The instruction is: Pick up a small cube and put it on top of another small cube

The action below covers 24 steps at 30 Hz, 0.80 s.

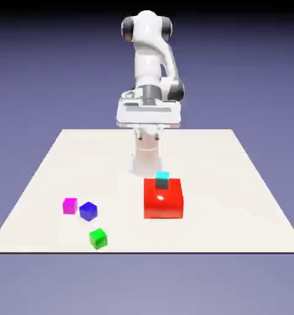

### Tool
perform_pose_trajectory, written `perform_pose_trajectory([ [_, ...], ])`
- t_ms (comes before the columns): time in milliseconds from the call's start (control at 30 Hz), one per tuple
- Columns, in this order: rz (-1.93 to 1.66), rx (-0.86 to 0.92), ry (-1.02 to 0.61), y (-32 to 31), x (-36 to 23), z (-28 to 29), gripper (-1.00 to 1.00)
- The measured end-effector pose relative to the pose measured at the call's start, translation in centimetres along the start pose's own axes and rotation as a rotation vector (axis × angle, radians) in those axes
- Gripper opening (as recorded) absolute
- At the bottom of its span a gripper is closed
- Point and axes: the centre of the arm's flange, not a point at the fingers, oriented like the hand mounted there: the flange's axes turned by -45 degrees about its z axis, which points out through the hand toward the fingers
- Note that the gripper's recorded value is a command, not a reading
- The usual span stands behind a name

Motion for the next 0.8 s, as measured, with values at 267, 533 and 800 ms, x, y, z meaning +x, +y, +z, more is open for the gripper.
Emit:
perform_pose_trajectory([
  [267,0.215,-0.129,-0.131,7.9,-7.5,7.8,0.0],
  [533,0.441,-0.279,-0.258,15.1,-18.2,11.8,0.0],
  [800,0.556,-0.364,-0.333,18.0,-25.6,14.1,0.0],
])
